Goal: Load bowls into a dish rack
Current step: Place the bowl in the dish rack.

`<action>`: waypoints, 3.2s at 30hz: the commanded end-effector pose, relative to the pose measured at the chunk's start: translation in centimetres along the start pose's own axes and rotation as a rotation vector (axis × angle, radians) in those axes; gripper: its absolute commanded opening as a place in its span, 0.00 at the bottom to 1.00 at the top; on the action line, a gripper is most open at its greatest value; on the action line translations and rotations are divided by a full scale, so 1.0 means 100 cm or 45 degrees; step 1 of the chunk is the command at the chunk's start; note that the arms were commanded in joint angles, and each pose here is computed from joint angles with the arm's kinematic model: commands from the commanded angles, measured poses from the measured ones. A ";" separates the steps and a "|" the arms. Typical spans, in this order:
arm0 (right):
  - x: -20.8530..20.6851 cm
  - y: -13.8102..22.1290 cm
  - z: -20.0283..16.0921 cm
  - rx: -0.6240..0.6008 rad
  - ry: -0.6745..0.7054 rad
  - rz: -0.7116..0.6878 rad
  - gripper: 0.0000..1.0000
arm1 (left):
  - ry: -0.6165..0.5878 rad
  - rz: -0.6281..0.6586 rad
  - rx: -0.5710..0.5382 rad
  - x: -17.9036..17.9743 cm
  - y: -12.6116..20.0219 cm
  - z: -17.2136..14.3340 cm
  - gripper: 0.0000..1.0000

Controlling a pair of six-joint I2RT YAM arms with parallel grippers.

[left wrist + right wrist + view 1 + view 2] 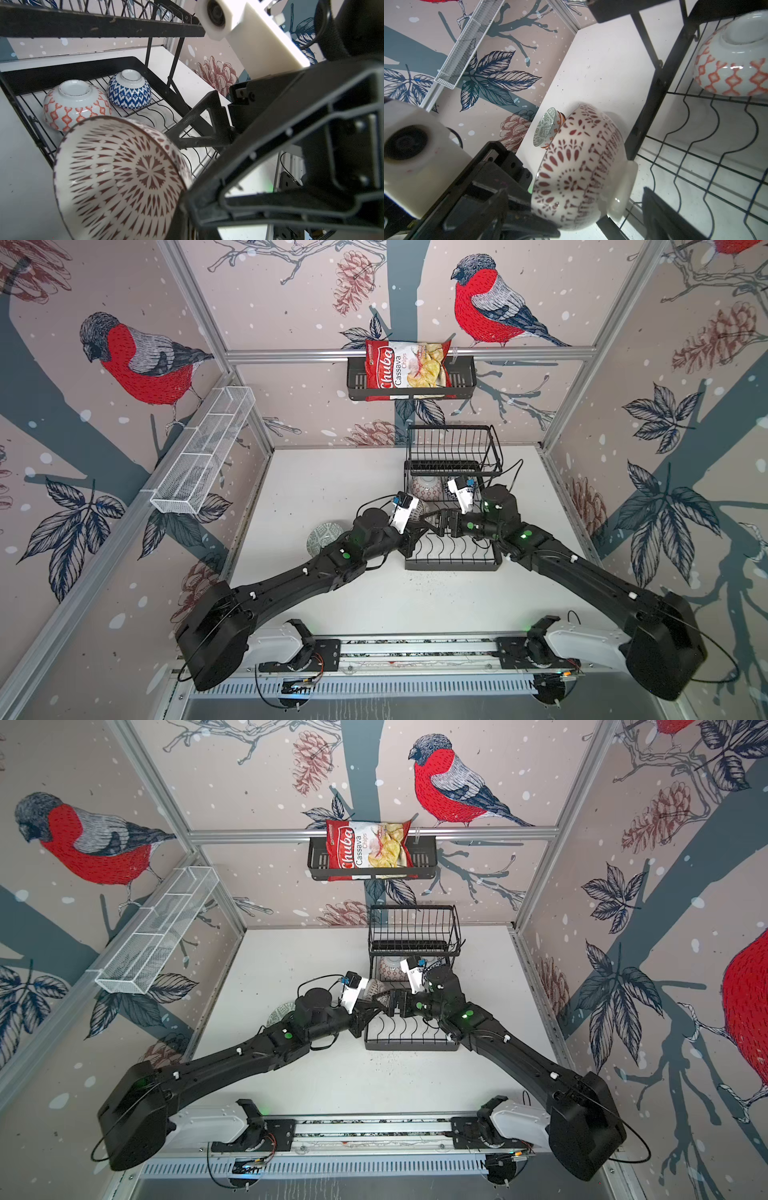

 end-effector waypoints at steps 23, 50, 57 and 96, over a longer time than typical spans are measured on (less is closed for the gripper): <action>-0.016 -0.006 -0.003 0.056 -0.160 -0.025 1.00 | -0.116 -0.034 -0.150 -0.005 -0.015 0.017 0.00; -0.010 -0.008 -0.001 0.068 -0.124 0.018 0.86 | -0.134 -0.051 -0.134 -0.004 -0.024 0.015 0.00; -0.010 -0.006 0.000 0.048 -0.115 0.008 0.81 | -0.132 -0.038 -0.117 -0.003 -0.025 0.011 0.00; -0.014 0.011 0.004 -0.128 -0.115 -0.098 0.65 | -0.137 -0.017 -0.051 0.001 -0.032 0.004 0.29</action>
Point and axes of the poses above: each gripper's point midway between its finger pads, its own y axis back along the fingers, its own x axis along the line the jaws close on, z = x × y, the point moved 8 cm from there along y, back along the fingers, and after that the axes turned 11 degrees about -y, right-handed, at the moved point
